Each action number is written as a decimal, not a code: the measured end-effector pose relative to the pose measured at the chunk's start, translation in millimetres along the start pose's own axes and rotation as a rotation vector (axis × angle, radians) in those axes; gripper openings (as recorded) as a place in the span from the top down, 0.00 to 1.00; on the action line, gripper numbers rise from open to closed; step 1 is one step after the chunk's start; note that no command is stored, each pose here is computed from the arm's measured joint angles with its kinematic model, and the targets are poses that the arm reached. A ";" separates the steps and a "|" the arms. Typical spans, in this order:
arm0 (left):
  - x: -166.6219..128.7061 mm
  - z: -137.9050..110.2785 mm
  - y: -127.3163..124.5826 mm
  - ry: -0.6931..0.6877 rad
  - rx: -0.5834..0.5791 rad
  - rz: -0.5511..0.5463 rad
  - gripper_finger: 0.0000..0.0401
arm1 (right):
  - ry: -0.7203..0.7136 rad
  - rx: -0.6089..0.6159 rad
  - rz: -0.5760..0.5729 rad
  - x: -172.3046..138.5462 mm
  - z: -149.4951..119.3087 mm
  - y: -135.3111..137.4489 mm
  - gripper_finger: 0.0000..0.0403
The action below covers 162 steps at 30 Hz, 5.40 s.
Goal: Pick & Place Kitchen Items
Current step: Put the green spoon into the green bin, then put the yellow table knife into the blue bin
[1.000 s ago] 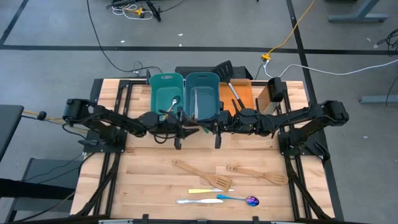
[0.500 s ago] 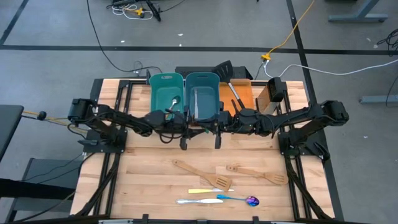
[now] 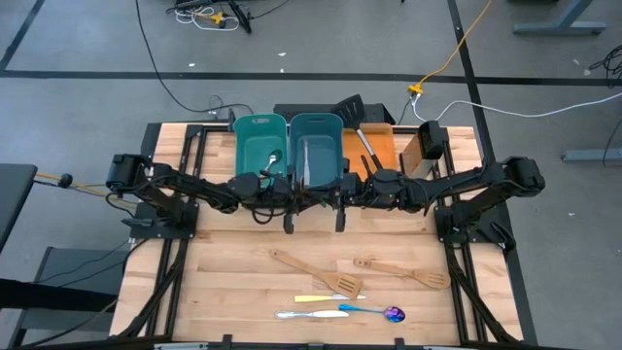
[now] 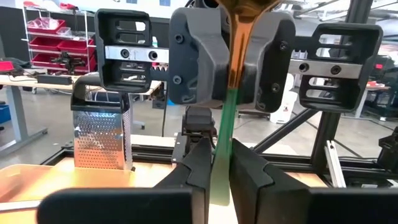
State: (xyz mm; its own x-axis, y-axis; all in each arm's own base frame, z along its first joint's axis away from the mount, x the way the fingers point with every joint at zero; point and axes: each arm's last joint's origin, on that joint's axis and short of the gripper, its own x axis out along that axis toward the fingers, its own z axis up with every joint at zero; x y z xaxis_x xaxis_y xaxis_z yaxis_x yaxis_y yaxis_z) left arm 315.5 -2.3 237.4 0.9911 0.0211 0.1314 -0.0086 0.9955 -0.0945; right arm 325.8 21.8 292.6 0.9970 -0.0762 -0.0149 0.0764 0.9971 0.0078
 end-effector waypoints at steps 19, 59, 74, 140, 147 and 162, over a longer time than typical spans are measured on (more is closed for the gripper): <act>-0.2 -2.2 0.3 0.020 0.014 0.053 0.90 | 0.016 -0.019 -0.034 -0.1 -1.6 -0.8 0.92; -94.2 52.6 36.8 0.392 -0.030 0.681 0.90 | 0.026 -0.050 -0.036 -0.2 -2.4 -0.8 0.89; -115.7 41.7 81.1 0.551 -0.172 0.842 0.90 | 0.027 -0.050 -0.034 -0.2 -2.5 -0.5 0.89; -129.2 -28.2 182.4 0.816 -0.617 0.841 0.76 | 0.038 -0.044 -0.033 -0.3 -3.5 -0.6 0.89; -130.6 -14.2 178.2 0.783 -0.531 0.801 0.77 | 0.042 -0.045 -0.034 -0.3 -3.9 -0.7 0.89; -119.7 36.0 117.4 0.620 -0.390 0.477 0.77 | 0.135 -0.035 -0.033 -1.1 -13.0 -0.7 0.89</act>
State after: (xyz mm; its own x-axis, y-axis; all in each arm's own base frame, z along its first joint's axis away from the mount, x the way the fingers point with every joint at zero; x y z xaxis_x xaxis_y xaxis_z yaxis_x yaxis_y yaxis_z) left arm 191.0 115.4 246.1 0.7880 0.2603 -0.5579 -0.5073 0.7881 -0.3487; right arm 324.4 21.3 279.7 0.9828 -0.1096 -0.1488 0.1064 0.9939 -0.0295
